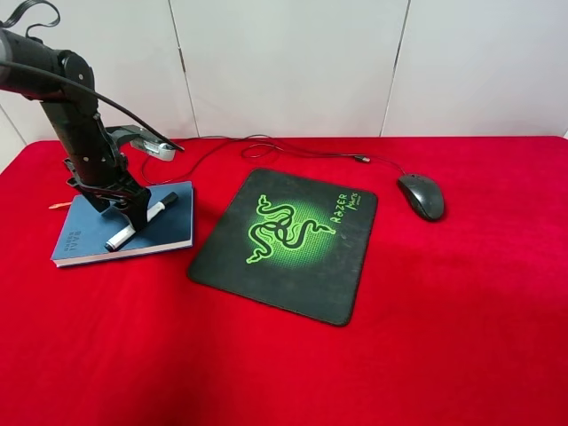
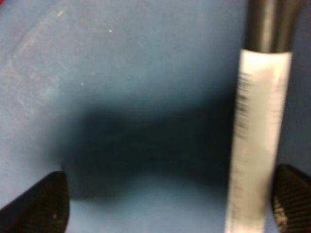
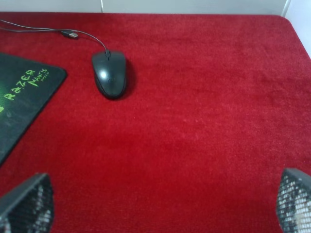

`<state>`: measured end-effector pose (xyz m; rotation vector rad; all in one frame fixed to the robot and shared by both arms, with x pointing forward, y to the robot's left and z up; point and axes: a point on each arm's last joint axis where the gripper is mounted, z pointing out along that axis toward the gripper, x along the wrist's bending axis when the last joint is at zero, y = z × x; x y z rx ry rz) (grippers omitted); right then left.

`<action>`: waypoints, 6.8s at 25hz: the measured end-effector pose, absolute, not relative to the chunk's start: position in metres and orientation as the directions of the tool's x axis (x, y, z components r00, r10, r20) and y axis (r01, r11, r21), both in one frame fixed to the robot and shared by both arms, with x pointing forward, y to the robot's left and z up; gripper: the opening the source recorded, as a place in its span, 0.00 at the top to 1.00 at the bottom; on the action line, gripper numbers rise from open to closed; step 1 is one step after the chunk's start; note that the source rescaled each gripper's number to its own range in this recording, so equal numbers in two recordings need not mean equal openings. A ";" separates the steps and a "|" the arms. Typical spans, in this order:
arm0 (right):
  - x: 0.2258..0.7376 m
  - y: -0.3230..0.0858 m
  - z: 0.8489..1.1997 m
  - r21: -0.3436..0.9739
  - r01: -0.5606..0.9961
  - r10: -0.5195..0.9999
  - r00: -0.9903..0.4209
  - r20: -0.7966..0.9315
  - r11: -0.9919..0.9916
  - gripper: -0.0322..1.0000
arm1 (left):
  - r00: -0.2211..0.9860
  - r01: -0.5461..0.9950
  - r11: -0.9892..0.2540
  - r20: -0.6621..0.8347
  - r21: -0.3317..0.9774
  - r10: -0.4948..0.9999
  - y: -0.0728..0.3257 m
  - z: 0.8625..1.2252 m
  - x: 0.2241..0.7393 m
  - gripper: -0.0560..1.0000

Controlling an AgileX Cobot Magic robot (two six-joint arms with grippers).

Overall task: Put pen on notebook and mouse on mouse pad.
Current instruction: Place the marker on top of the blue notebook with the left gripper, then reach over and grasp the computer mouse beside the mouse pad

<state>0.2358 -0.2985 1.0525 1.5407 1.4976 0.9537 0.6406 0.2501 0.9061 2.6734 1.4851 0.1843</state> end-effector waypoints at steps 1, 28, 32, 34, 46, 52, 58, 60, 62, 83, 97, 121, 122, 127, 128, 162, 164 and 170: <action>0.236 -0.298 1.052 0.906 0.423 1.000 0.028 0.000 -0.012 0.00 | 0.523 0.840 -0.528 0.068 0.129 0.849 0.250 0.906 0.641 0.16; 0.236 -0.298 1.052 0.906 0.423 1.000 0.028 0.000 -0.012 0.00 | 0.460 0.871 -0.454 0.014 0.188 0.888 0.248 0.985 0.615 0.02; 0.236 -0.298 1.052 0.906 0.423 1.000 0.028 0.000 -0.012 0.00 | 0.436 0.883 -0.429 0.002 0.188 0.900 0.249 1.010 0.602 0.00; 0.236 -0.298 1.052 0.906 0.423 1.000 0.028 0.000 -0.012 0.00 | 0.429 0.887 -0.422 -0.001 0.186 0.903 0.250 1.023 0.594 0.00; 0.236 -0.298 1.052 0.906 0.423 1.000 0.028 0.000 -0.012 0.00 | 0.409 0.846 -0.390 0.026 0.364 0.912 0.255 1.107 0.543 0.00; 0.236 -0.298 1.052 0.906 0.423 1.000 0.028 0.000 -0.012 0.00 | 0.406 0.815 -0.384 0.045 0.433 0.913 0.260 1.129 0.495 0.00; 0.236 -0.298 1.052 0.906 0.423 1.000 0.028 0.000 -0.012 0.00 | 0.407 0.766 -0.357 0.026 0.535 0.913 0.265 1.145 0.429 0.00; 0.236 -0.298 1.052 0.906 0.423 1.000 0.028 0.000 -0.012 0.00 | 0.410 0.740 -0.342 0.014 0.579 0.912 0.265 1.150 0.407 0.00; 0.236 -0.298 1.052 0.906 0.423 1.000 0.028 0.000 -0.012 0.00 | 0.416 0.711 -0.326 0.002 0.623 0.910 0.266 1.153 0.385 0.00; 0.236 -0.298 1.052 0.906 0.423 1.000 0.028 0.000 -0.012 0.00 | 0.417 0.513 -0.263 0.031 0.817 0.908 0.278 1.087 0.249 0.00; 0.236 -0.298 1.052 0.906 0.423 1.000 0.028 0.000 -0.012 0.00 | 0.241 0.471 -0.200 0.093 0.859 0.966 0.291 1.050 0.241 0.00; 0.236 -0.298 1.052 0.906 0.423 1.000 0.028 0.000 -0.012 0.00 | 0.200 0.432 -0.203 0.126 0.879 0.972 0.295 1.050 0.234 0.00; 0.236 -0.298 1.052 0.906 0.423 1.000 0.028 0.000 -0.012 0.00 | 0.200 0.432 -0.203 0.126 0.879 0.972 0.295 1.050 0.234 0.00; 0.236 -0.298 1.052 0.906 0.423 1.000 0.028 0.000 -0.012 0.00 | 0.199 0.433 -0.204 0.127 0.878 0.972 0.295 1.050 0.234 0.00; 0.236 -0.298 1.052 0.906 0.423 1.000 0.028 0.000 -0.012 0.00 | 0.199 0.433 -0.204 0.127 0.878 0.972 0.295 1.050 0.234 0.00; 0.316 -0.294 1.116 0.861 0.506 0.997 -0.072 -0.022 0.056 0.00 | 0.199 0.432 -0.204 0.128 0.879 0.972 0.295 1.050 0.234 0.00; 0.339 -0.294 1.121 0.834 0.543 0.993 -0.104 -0.049 0.098 0.00 | 0.199 0.432 -0.204 0.128 0.879 0.972 0.295 1.050 0.234 0.00; 0.418 -0.294 1.124 0.756 0.642 0.988 -0.147 -0.046 0.130 0.00 | 0.199 0.432 -0.204 0.128 0.879 0.972 0.295 1.050 0.234 0.00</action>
